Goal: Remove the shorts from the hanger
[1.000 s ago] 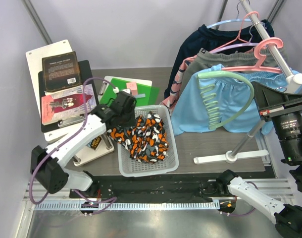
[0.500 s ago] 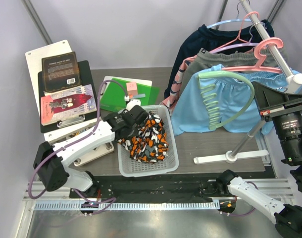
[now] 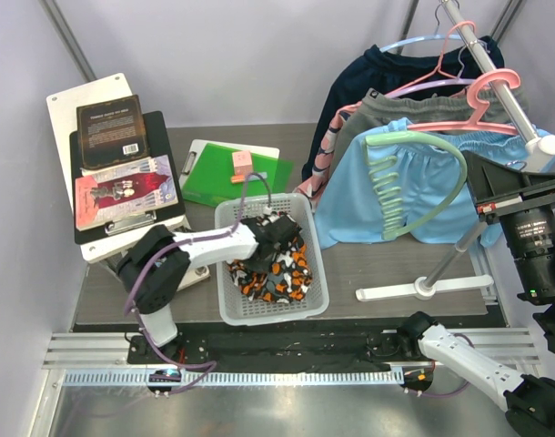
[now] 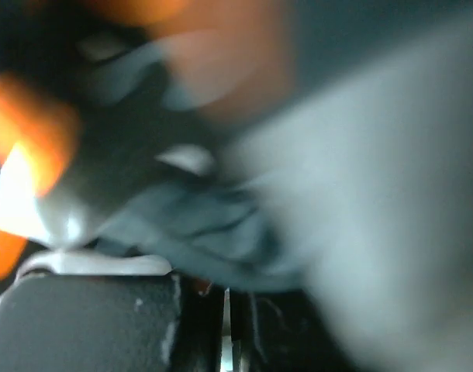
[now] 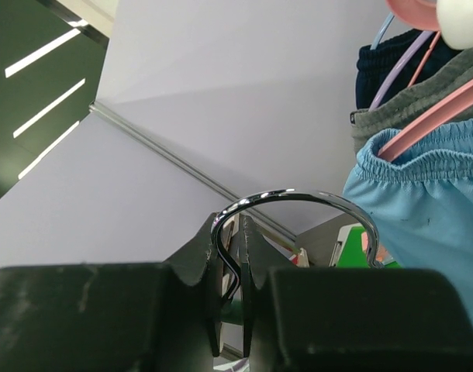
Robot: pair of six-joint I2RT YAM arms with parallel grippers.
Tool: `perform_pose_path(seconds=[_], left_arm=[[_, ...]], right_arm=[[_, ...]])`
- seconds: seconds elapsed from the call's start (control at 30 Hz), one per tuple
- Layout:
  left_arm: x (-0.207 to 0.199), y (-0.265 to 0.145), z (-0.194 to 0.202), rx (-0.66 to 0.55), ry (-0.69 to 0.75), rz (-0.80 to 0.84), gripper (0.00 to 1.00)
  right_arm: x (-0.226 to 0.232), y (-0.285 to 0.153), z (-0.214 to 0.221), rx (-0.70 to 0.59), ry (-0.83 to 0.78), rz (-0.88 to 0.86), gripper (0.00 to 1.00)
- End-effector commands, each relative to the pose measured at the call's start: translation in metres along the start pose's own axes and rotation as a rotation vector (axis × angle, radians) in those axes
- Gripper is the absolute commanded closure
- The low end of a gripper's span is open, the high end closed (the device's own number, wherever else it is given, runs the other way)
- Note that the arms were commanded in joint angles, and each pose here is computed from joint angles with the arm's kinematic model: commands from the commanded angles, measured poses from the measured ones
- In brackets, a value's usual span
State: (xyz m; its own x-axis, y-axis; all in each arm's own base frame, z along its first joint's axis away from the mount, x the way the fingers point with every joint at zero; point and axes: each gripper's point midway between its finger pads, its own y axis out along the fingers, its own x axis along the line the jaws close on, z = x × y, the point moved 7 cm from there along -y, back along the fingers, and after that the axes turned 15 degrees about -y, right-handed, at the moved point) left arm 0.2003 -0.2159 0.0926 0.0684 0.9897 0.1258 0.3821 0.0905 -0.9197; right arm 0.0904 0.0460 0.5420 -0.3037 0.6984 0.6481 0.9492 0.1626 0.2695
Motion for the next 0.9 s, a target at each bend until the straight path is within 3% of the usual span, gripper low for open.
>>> perform_pose_path(seconds=[0.0, 0.07, 0.27, 0.37, 0.63, 0.87], left_arm=[[-0.04, -0.023, 0.009, -0.004, 0.058, 0.135, 1.0], [-0.04, -0.036, 0.0, -0.042, 0.046, 0.146, 0.99], [-0.026, -0.118, -0.035, -0.177, 0.006, 0.267, 0.48], [-0.016, -0.172, -0.047, -0.232, -0.048, 0.391, 0.35], [0.002, -0.308, -0.063, -0.343, -0.071, 0.908, 0.21], [0.035, -0.39, -0.115, -0.486, -0.159, 1.163, 0.2]], right_arm=[[0.009, -0.006, -0.014, -0.047, 0.057, -0.046, 0.99], [0.007, -0.005, -0.011, -0.039, 0.051, -0.043, 0.99], [-0.001, -0.011, -0.004, -0.015, 0.029, -0.023, 0.99], [-0.004, -0.013, 0.0, 0.002, 0.015, -0.02, 0.99], [-0.015, -0.017, 0.017, 0.06, -0.037, -0.021, 0.99], [-0.023, -0.02, 0.037, 0.141, -0.162, -0.062, 0.99]])
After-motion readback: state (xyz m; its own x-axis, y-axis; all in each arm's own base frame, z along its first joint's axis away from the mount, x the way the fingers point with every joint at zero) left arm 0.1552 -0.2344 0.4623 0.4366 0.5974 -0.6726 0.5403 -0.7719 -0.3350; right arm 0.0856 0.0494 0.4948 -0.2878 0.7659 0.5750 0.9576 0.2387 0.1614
